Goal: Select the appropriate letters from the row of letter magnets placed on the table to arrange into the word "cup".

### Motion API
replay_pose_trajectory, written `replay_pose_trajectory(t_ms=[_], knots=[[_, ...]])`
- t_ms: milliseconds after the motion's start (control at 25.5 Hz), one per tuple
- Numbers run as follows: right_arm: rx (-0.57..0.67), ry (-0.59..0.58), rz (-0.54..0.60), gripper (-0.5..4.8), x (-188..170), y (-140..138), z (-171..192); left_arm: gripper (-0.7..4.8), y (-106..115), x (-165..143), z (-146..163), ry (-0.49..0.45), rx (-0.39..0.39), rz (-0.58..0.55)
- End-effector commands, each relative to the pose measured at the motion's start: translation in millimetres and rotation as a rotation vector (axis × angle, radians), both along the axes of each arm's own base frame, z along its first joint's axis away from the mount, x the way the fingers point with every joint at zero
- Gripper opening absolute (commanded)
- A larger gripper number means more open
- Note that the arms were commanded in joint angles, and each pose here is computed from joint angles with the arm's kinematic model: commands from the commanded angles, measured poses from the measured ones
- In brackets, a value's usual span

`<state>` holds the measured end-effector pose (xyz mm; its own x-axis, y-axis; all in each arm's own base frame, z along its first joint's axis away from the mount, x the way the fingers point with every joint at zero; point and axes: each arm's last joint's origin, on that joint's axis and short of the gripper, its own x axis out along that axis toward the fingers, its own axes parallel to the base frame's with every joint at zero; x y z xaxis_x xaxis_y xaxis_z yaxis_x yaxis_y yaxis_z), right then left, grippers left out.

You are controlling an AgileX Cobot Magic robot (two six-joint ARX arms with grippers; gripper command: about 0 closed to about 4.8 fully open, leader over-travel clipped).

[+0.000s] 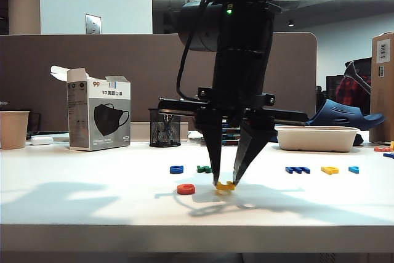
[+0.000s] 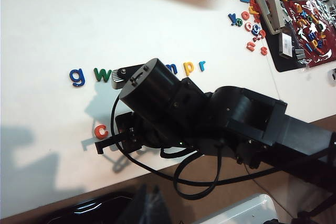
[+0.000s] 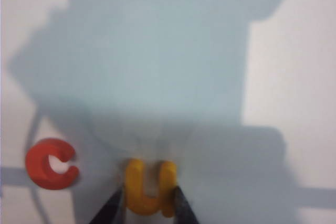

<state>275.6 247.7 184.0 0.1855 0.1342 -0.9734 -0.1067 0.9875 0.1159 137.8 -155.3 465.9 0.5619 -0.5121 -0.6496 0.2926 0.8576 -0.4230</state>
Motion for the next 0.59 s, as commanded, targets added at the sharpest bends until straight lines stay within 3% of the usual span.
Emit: replay_pose_trajectory(t_ms=[39,589], knots=[[0.004,-0.007,-0.004,1.03,0.1,0.4,0.6,-0.05,0.8,-0.8,2.1,-0.012,-0.006,-0.001],[-0.003,0.007,-0.020,1.08,-3.4,-3.7,-11.5,-0.05,0.8,-0.8,2.1,-0.012,-0.006,-0.001]])
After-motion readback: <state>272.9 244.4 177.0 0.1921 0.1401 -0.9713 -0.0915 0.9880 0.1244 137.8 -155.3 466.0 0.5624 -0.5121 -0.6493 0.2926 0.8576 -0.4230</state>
